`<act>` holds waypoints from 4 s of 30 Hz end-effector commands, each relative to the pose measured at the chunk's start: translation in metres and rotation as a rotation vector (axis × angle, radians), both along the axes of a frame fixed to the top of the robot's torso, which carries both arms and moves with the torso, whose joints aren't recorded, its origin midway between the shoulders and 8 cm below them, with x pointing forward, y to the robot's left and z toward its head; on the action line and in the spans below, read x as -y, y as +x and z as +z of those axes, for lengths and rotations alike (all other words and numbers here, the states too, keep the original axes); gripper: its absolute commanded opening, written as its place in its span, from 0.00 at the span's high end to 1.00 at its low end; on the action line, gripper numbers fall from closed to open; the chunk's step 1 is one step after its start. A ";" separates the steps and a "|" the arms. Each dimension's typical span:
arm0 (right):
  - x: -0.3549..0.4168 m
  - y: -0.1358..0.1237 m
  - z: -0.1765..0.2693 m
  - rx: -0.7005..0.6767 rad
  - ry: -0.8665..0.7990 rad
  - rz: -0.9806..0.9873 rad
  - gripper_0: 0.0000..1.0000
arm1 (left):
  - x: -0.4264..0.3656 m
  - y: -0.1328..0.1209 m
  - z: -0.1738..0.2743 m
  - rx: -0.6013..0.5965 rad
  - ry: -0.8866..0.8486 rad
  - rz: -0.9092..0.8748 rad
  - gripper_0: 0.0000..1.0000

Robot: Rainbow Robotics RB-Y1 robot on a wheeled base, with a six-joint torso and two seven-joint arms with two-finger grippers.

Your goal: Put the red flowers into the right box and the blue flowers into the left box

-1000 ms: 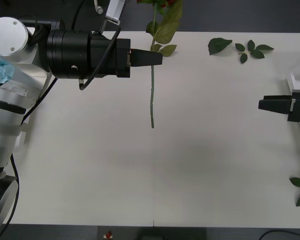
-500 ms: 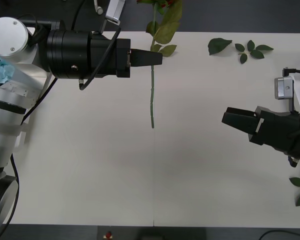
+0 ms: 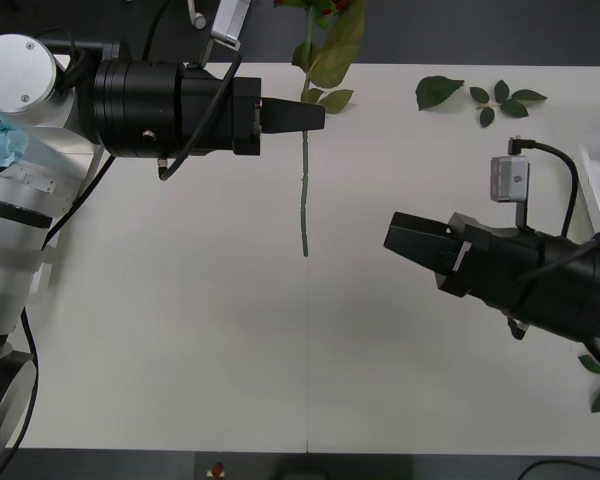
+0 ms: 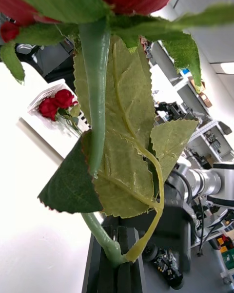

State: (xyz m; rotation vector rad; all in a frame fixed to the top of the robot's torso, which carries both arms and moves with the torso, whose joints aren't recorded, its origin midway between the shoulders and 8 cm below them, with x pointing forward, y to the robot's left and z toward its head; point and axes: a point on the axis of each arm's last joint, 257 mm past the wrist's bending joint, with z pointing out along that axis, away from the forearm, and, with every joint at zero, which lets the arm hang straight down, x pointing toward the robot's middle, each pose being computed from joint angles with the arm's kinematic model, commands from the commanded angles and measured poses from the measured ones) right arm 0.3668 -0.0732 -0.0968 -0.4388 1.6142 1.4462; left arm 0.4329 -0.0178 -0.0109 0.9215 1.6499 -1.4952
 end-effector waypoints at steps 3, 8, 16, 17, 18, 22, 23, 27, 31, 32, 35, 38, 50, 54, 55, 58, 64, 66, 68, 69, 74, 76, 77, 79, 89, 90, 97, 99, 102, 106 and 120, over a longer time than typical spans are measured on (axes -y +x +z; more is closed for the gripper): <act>-0.058 0.001 0.007 0.043 0.020 0.033 0.03 | 0.001 0.000 0.020 0.039 -0.010 -0.003 1.00; -0.090 0.009 0.000 0.051 0.021 0.038 0.03 | 0.001 0.000 0.020 0.039 -0.010 -0.003 1.00; -0.132 0.020 0.000 0.083 0.027 0.076 0.02 | 0.001 0.000 0.020 0.039 -0.010 -0.003 1.00; -0.139 0.023 -0.001 0.080 0.030 0.080 0.03 | 0.001 0.000 0.020 0.039 -0.010 -0.003 1.00; -0.141 0.024 0.000 0.080 0.033 0.081 0.03 | 0.001 0.000 0.020 0.039 -0.010 -0.003 1.00; -0.152 0.027 0.001 0.077 0.042 0.090 0.15 | 0.001 0.000 0.020 0.039 -0.010 -0.003 1.00; -0.155 0.027 0.002 0.078 0.044 0.094 0.32 | 0.001 0.000 0.020 0.039 -0.010 -0.003 1.00; -0.161 0.030 0.002 0.079 0.042 0.104 0.91 | 0.001 0.000 0.020 0.039 -0.010 -0.003 1.00; -0.162 0.031 -0.002 0.077 0.034 0.116 1.00 | 0.001 0.000 0.020 0.039 -0.010 -0.003 1.00; -0.162 0.031 -0.002 0.077 0.034 0.116 1.00 | 0.001 0.000 0.020 0.039 -0.010 -0.003 1.00; -0.160 0.032 -0.003 0.079 0.027 0.113 1.00 | 0.001 0.000 0.020 0.039 -0.010 -0.003 1.00; -0.158 0.032 -0.005 0.081 0.021 0.116 1.00 | 0.001 0.000 0.020 0.039 -0.010 -0.003 1.00; -0.153 0.034 -0.003 0.077 0.020 0.117 1.00 | 0.001 0.000 0.020 0.039 -0.010 -0.003 0.00; -0.151 0.035 -0.003 0.077 0.018 0.116 1.00 | 0.001 0.000 0.020 0.039 -0.010 -0.003 0.00; -0.151 0.035 -0.003 0.075 0.020 0.116 1.00 | 0.001 0.000 0.020 0.039 -0.010 -0.003 0.00; -0.147 0.038 -0.002 0.073 0.016 0.112 1.00 | 0.001 0.000 0.020 0.039 -0.010 -0.003 0.00; -0.133 0.043 0.001 0.068 0.009 0.110 1.00 | 0.001 0.000 0.020 0.039 -0.010 -0.003 0.00; -0.126 0.046 0.000 0.073 -0.005 0.108 1.00 | 0.001 0.000 0.020 0.039 -0.010 -0.003 0.00; -0.116 0.050 0.000 0.087 -0.027 0.104 1.00 | 0.000 0.002 -0.010 -0.042 -0.026 0.018 0.00; -0.105 0.054 -0.001 0.094 -0.048 0.097 1.00 | -0.003 0.005 -0.007 -0.039 -0.047 0.032 0.00; -0.069 0.066 0.000 0.113 -0.115 0.074 1.00 | -0.017 0.019 -0.007 0.063 -0.025 0.080 0.00; -0.050 0.072 -0.002 0.132 -0.168 0.063 1.00 | -0.026 0.023 -0.008 0.116 -0.003 0.092 0.00; -0.033 0.078 -0.004 0.141 -0.212 0.046 1.00 | -0.033 0.026 -0.008 0.157 0.014 0.102 0.00; -0.010 0.084 -0.006 0.156 -0.272 0.027 1.00 | -0.044 0.030 -0.009 0.216 0.042 0.114 0.00; 0.118 0.094 -0.032 0.134 -0.591 -0.076 1.00 | -0.101 0.030 -0.014 0.427 0.198 0.088 0.00; 0.132 0.094 -0.037 0.121 -0.623 -0.089 1.00 | -0.106 0.028 -0.015 0.445 0.215 0.078 0.00; 0.219 0.102 -0.057 0.049 -0.770 -0.203 1.00 | -0.135 0.025 -0.019 0.589 0.315 0.037 0.00; 0.248 0.107 -0.067 0.018 -0.805 -0.247 1.00 | -0.140 0.023 -0.020 0.636 0.341 0.018 0.00; 0.280 0.112 -0.077 -0.018 -0.840 -0.300 1.00 | -0.147 0.021 -0.024 0.664 0.368 -0.001 0.00; 0.323 0.111 -0.095 -0.070 -0.896 -0.358 1.00 | -0.153 0.020 -0.029 0.627 0.378 -0.013 0.00; 0.478 0.088 -0.130 -0.216 -1.125 -0.508 1.00 | -0.176 0.023 -0.039 0.557 0.422 -0.035 0.00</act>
